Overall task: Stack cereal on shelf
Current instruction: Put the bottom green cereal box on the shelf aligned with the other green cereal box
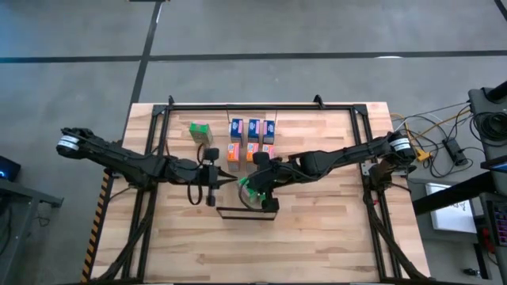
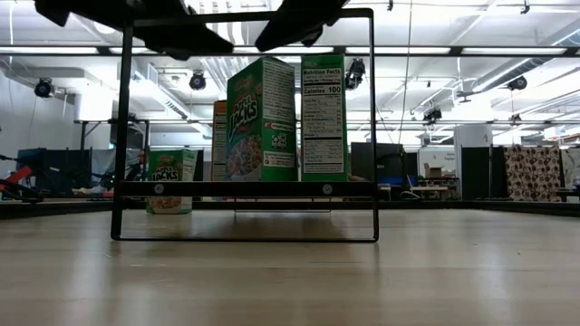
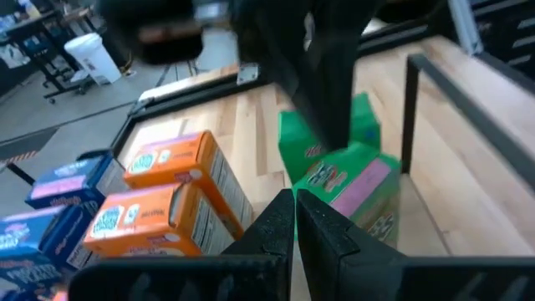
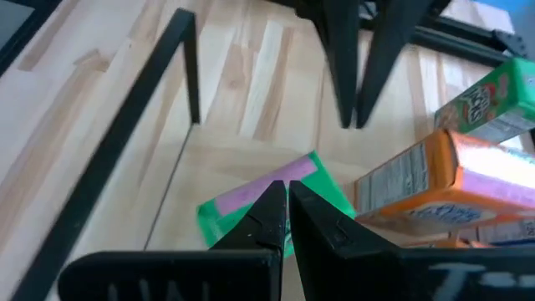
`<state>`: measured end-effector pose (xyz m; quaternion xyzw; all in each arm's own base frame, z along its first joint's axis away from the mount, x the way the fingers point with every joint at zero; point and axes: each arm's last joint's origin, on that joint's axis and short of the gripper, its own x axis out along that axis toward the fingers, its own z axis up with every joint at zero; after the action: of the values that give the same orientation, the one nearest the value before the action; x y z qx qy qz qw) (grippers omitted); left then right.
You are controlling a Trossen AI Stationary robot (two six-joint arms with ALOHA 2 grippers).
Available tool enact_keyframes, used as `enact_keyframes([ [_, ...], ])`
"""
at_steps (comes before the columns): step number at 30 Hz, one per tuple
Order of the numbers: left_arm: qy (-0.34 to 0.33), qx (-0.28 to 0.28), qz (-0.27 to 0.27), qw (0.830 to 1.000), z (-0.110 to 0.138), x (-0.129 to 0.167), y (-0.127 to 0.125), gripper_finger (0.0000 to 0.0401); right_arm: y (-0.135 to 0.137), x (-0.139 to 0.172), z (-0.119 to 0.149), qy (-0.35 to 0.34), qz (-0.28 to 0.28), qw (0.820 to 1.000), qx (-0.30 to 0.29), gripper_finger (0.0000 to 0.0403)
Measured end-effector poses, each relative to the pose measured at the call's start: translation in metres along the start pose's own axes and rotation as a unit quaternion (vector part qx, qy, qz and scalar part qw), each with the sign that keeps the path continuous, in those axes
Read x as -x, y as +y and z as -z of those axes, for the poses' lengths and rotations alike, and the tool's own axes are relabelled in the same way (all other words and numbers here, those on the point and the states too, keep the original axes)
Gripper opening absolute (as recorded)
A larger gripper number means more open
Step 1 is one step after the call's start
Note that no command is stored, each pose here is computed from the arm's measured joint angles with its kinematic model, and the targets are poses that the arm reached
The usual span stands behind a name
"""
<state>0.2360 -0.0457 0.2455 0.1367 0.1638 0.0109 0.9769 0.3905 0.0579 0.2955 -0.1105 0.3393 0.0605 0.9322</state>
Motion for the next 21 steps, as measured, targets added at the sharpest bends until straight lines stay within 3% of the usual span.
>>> enact_keyframes([
  [8,-0.028,0.004,0.003,1.000,-0.009,0.014,0.002,0.0000,-0.011,-0.016,0.002,-0.010,0.014,1.000,0.018,0.0009],
  [21,-0.026,0.001,0.004,1.000,-0.009,0.017,0.002,0.0000,-0.014,-0.016,0.003,-0.009,0.017,1.000,0.021,0.0009],
])
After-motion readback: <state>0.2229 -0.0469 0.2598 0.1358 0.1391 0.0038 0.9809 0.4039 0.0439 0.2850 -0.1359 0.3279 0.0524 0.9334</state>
